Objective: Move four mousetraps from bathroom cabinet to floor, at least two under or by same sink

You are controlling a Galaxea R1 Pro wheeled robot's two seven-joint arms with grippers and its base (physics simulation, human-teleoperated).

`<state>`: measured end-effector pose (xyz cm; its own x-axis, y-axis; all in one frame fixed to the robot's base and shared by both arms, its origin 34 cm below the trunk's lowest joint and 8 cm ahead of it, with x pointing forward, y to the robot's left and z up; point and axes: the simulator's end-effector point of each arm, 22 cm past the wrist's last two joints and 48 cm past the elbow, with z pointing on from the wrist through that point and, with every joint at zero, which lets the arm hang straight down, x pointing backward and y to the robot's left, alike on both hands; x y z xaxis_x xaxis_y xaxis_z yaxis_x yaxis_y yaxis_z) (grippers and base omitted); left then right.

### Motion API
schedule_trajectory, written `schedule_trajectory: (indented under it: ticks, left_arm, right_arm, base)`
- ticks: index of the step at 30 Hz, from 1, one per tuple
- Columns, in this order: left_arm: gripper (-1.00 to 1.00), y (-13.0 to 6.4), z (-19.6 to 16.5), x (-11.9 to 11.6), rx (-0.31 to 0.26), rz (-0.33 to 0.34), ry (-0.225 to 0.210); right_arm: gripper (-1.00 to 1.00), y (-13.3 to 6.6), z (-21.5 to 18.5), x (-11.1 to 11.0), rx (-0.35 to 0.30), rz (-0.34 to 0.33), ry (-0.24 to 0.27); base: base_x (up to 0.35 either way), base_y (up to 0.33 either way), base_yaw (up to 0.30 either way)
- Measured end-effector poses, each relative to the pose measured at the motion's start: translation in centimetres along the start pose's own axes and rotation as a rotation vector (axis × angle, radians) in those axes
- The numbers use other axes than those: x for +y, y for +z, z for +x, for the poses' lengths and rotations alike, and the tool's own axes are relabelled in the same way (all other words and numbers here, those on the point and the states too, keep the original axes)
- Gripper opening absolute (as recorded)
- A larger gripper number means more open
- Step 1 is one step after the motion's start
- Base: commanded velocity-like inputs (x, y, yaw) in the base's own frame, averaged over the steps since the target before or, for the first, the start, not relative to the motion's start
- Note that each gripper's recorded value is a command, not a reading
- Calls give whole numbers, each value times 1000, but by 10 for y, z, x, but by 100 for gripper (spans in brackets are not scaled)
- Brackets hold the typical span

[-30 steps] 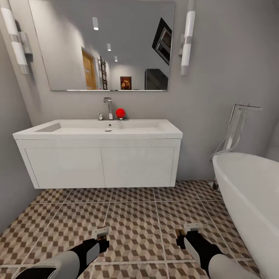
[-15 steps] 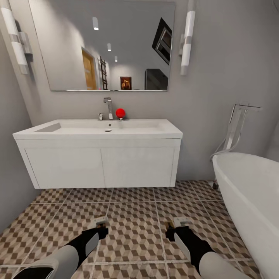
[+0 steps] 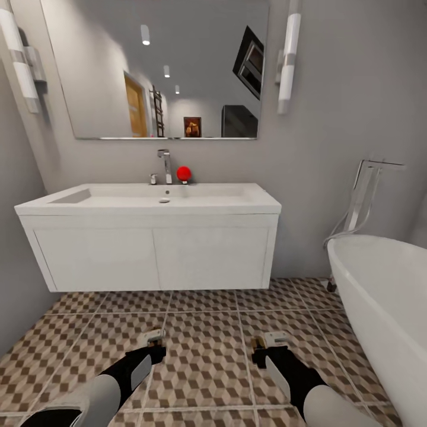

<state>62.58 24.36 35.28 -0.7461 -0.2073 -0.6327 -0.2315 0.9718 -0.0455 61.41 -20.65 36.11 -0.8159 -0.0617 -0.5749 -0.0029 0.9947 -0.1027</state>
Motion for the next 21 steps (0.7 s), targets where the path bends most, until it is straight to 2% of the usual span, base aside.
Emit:
schedule_trajectory:
  ticks: [15,21]
  left_arm:
    - [-100,0,0,1,0,0,-2]
    - [-100,1,0,1,1,0,-1]
  right_arm:
    - [-100,1,4,-3,7,8,-4]
    - [-100,2,4,-4,8,7,-2]
  base:
    - [314,0,0]
    - [82,0,0]
